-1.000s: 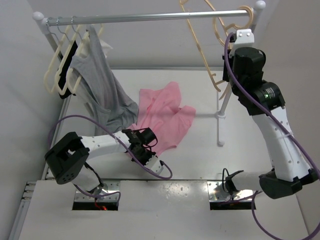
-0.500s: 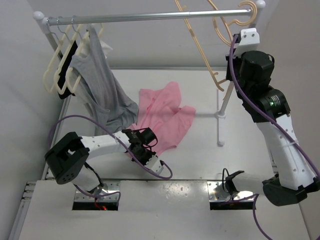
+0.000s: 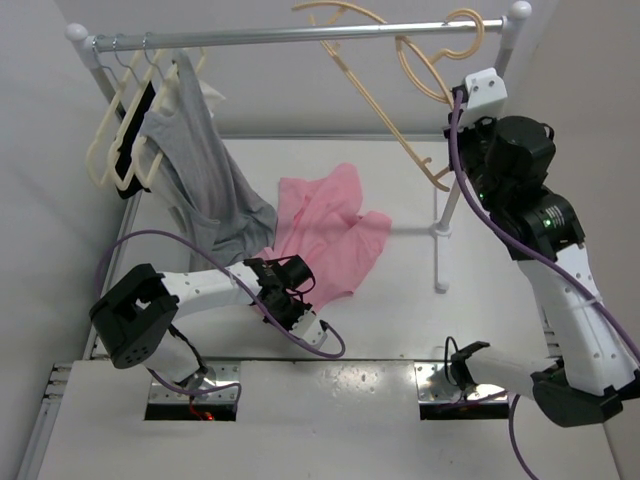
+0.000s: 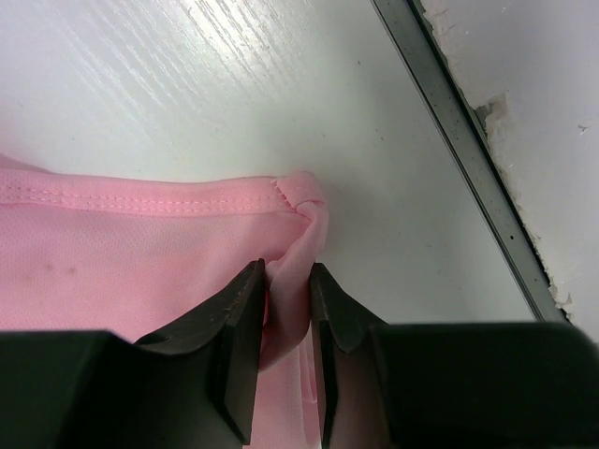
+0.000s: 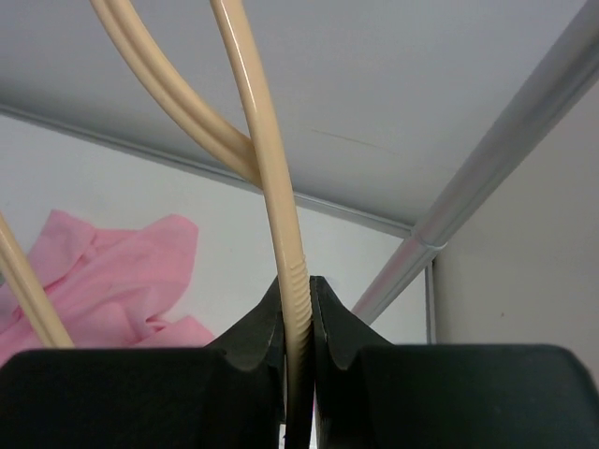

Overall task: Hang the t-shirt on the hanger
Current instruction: Grab a hanger with the right arm, then place tshirt on hanger

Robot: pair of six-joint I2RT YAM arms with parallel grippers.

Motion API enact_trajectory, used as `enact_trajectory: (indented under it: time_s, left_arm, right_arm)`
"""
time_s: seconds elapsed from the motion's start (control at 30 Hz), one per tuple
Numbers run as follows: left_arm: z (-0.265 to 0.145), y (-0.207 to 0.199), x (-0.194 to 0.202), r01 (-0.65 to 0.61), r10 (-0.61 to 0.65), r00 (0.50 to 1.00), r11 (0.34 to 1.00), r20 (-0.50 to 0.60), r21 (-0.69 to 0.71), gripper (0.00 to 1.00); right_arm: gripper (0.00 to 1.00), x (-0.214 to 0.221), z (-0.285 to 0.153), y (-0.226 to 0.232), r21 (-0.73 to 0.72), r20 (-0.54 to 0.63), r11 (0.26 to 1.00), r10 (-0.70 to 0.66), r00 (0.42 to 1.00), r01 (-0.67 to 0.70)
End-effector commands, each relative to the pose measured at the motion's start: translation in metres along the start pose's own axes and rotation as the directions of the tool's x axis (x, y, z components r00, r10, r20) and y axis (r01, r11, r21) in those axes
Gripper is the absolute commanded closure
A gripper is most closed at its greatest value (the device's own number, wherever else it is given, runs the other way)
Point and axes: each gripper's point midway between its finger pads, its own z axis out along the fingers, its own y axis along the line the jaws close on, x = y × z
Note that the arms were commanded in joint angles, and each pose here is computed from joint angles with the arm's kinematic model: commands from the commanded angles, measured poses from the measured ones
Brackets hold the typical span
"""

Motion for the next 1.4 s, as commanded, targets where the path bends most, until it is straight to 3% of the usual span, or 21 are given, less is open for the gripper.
enact_trajectory:
  time_s: [0.0,0.17,0.33,0.5,0.6,0.83,1.03,1.17,1.2,1.3,1.33,1.37]
  left_arm:
    - [-0.004,0.0,-0.006,-0.005,0.005,1.0,1.0,0.03,-0.014,0.69]
    - [-0.002,-0.001,-0.005,-0.002,0.002,1.0,1.0,0.028,-0.006,0.69]
    - [-0.002,0.0,-0.004,0.032,-0.031,0.999,0.999,0.022,-0.016,0.69]
    - [-0.013,0.016,-0.01,0.124,-0.121,0.991,0.991,0.062,-0.056,0.96]
    - [-0.027,0.026,-0.012,0.176,-0.17,0.981,0.982,0.098,-0.062,1.0]
    - [-0.068,0.024,-0.021,0.227,-0.232,0.952,0.973,0.2,0.045,1.0]
    - [-0.107,0.068,-0.007,0.476,-0.446,0.826,0.879,0.343,-0.003,1.0]
    - [-0.129,0.121,0.015,0.652,-0.568,0.704,0.755,0.426,-0.072,1.0]
    - [-0.134,0.129,0.022,0.719,-0.627,0.64,0.693,0.443,-0.058,1.0]
    - [-0.139,0.166,0.042,0.81,-0.693,0.551,0.577,0.465,-0.1,1.0]
    - [-0.139,0.173,0.046,0.861,-0.738,0.48,0.499,0.474,-0.096,1.0]
    - [-0.141,0.182,0.059,0.886,-0.758,0.454,0.44,0.469,-0.148,1.0]
  right_arm:
    - [1.0,-0.041,-0.018,0.004,-0.076,0.179,0.997,0.018,0.984,-0.004]
    - [1.0,-0.02,-0.02,0.022,-0.172,0.095,0.985,-0.015,0.995,0.032]
    - [1.0,0.037,-0.025,0.044,-0.255,-0.016,0.966,-0.059,0.998,0.053]
    - [1.0,0.086,-0.046,0.067,-0.358,-0.092,0.933,-0.051,0.994,0.015]
    - [1.0,0.122,-0.061,0.072,-0.375,-0.18,0.927,-0.055,0.982,-0.017]
    - [1.0,0.195,-0.088,0.08,-0.366,-0.428,0.925,-0.067,0.901,-0.105]
    - [1.0,0.204,-0.107,0.082,-0.389,-0.506,0.911,-0.084,0.858,-0.14]
    - [1.0,0.198,-0.112,0.076,-0.38,-0.516,0.915,-0.089,0.852,-0.135]
    - [1.0,0.2,-0.115,0.073,-0.37,-0.529,0.92,-0.096,0.843,-0.127]
    - [1.0,0.202,-0.115,0.068,-0.36,-0.556,0.927,-0.121,0.822,-0.107]
    - [1.0,0.201,-0.117,0.067,-0.361,-0.559,0.926,-0.123,0.82,-0.107]
    - [1.0,0.195,-0.115,0.066,-0.36,-0.551,0.927,-0.119,0.826,-0.107]
